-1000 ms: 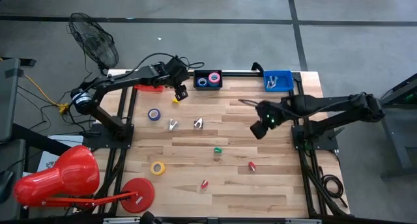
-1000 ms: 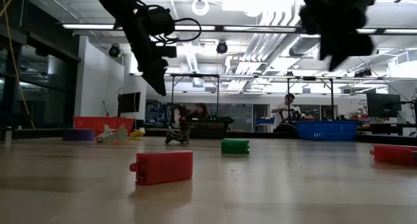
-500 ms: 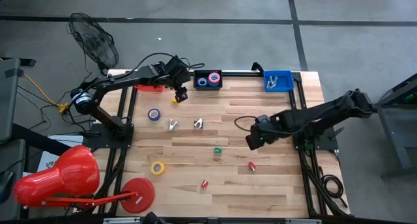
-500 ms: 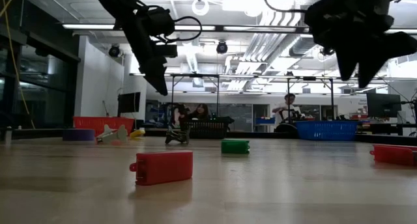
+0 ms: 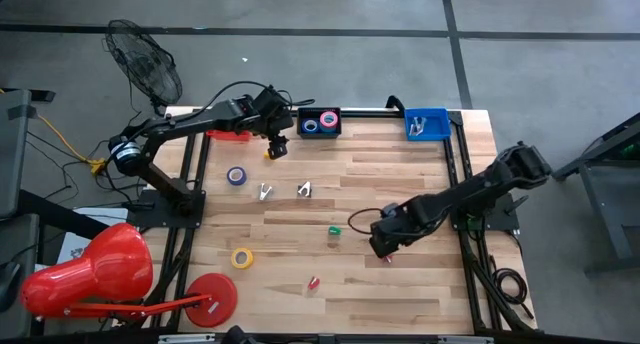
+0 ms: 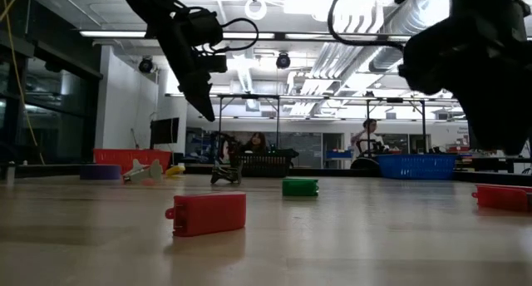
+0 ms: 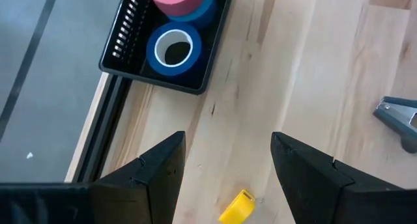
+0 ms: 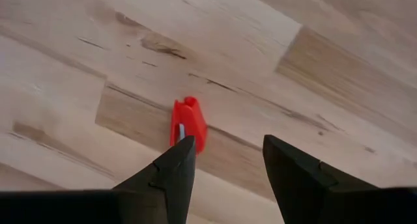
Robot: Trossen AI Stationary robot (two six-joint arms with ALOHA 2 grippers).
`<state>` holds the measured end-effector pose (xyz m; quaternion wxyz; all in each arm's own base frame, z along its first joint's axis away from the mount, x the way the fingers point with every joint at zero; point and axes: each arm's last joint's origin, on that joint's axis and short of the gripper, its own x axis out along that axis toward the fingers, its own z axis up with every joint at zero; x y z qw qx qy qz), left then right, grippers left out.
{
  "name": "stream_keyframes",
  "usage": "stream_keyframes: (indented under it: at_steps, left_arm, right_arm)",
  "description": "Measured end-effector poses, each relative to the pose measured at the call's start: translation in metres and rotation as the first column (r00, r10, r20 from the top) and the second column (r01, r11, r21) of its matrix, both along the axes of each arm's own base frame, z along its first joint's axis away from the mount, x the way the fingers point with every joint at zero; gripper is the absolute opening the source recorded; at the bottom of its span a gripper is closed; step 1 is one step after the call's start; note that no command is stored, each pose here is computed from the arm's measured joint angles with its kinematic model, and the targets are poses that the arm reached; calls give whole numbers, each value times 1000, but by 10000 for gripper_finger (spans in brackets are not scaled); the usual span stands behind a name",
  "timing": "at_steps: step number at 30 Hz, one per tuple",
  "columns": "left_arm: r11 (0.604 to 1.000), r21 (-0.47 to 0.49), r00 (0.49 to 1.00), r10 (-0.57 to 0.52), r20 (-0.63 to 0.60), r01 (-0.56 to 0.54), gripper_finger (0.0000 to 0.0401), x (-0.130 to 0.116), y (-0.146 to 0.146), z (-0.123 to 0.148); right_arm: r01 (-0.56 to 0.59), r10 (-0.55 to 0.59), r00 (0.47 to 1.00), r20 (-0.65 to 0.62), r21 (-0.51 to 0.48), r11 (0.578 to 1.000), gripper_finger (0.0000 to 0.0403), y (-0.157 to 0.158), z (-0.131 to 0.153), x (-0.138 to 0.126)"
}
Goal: Pick and place Stapler, Stapler remover, tape
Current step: Put the right red stapler into the red bin
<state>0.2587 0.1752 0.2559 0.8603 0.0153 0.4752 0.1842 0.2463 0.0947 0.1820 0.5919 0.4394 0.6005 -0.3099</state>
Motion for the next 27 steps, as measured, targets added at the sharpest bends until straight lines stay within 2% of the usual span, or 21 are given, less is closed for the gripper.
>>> stream_keyframes:
  at_steps: [10, 16, 27]
  left_arm:
    - [1000, -2, 1000, -24, 1, 24, 221, 0, 0, 0]
    - [1000, -7, 1000, -24, -6, 24, 221, 0, -1, -1]
    - [999, -16, 999, -29, -27, 29, 221, -2, -2, -2]
  right_arm:
    - [-62, 62, 998, -14, 3, 998, 174, 13, -21, 8]
    - [-117, 118, 990, 75, -19, 993, 175, 17, -22, 15]
    - [-125, 129, 988, 80, -61, 990, 175, 17, -24, 16]
